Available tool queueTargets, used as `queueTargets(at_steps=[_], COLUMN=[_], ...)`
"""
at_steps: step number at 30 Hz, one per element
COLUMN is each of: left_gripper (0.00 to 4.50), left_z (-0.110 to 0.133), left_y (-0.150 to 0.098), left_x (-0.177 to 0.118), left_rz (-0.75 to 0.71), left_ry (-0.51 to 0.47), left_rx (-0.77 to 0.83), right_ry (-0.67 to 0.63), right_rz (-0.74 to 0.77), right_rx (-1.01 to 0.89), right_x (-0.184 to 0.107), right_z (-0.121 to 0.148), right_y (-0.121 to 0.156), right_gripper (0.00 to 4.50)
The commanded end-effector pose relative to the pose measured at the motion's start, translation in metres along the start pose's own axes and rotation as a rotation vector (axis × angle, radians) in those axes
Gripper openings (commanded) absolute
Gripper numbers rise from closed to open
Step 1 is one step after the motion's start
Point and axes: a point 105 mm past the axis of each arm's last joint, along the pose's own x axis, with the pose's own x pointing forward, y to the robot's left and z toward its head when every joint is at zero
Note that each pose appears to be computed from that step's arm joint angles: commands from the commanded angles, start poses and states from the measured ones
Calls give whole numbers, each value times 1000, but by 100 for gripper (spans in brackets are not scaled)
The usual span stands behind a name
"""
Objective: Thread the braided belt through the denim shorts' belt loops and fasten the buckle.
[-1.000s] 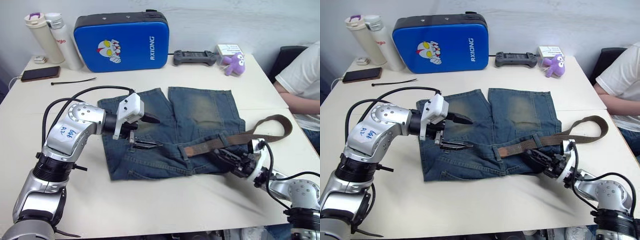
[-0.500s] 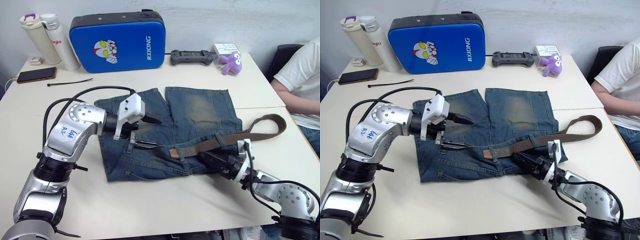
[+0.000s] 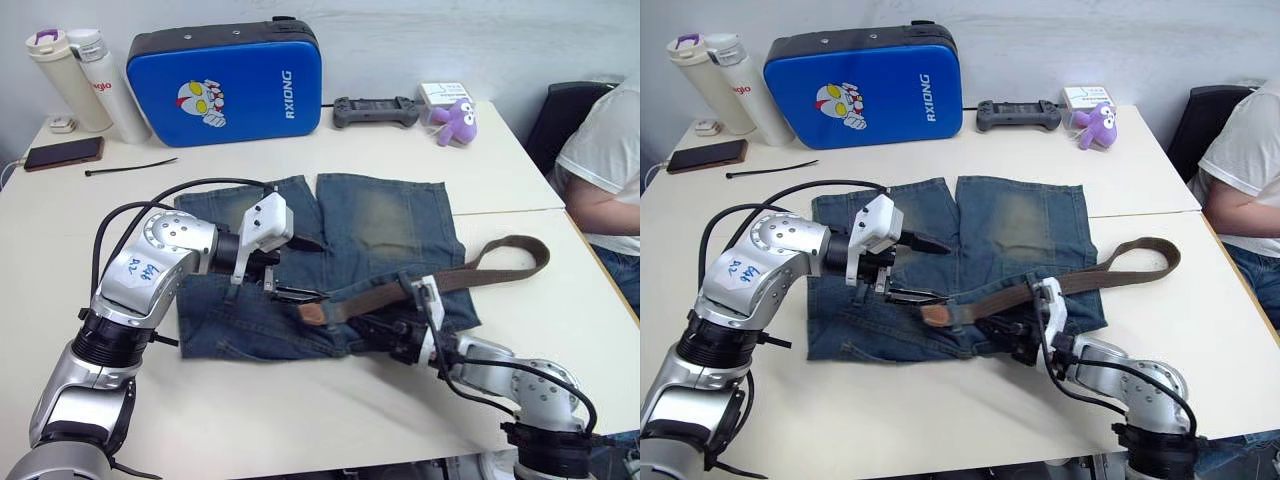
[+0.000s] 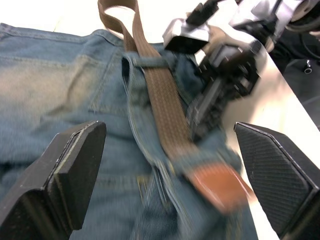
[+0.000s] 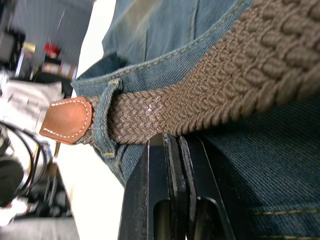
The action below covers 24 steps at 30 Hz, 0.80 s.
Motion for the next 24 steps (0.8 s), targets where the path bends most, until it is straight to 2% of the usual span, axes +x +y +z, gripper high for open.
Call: queueTargets(at_steps=[1,4,8,9,10,13,18,24], left_gripper=[450,450,450,450,450,450,450,450], left_z=[9,7,7,7,7,7,13,24], left_y=[-3,-2,-1,-1,-1,0,2,-13], left_x=[-1,-2,-4,-4,-4,-5,-10,-26], left_rz=[5,8,11,11,11,10,10,-51], left_ry=[-14,-10,-6,-6,-4,-1,-39,-110], left_rx=[53,53,54,54,55,56,15,-198], right_ry=[99,94,-15,-41,-64,-117,-117,47], right_rz=[39,1,-42,-49,-65,-101,-106,-193], right_rx=[13,-23,-23,-18,-29,-62,-139,-492], right_x=[8,5,-3,-5,-10,-27,-51,-75], right_z=[-19,-14,8,14,20,35,42,41], right_y=[9,5,0,-1,-3,-4,10,22], right_gripper=[11,11,11,72,97,236,434,443])
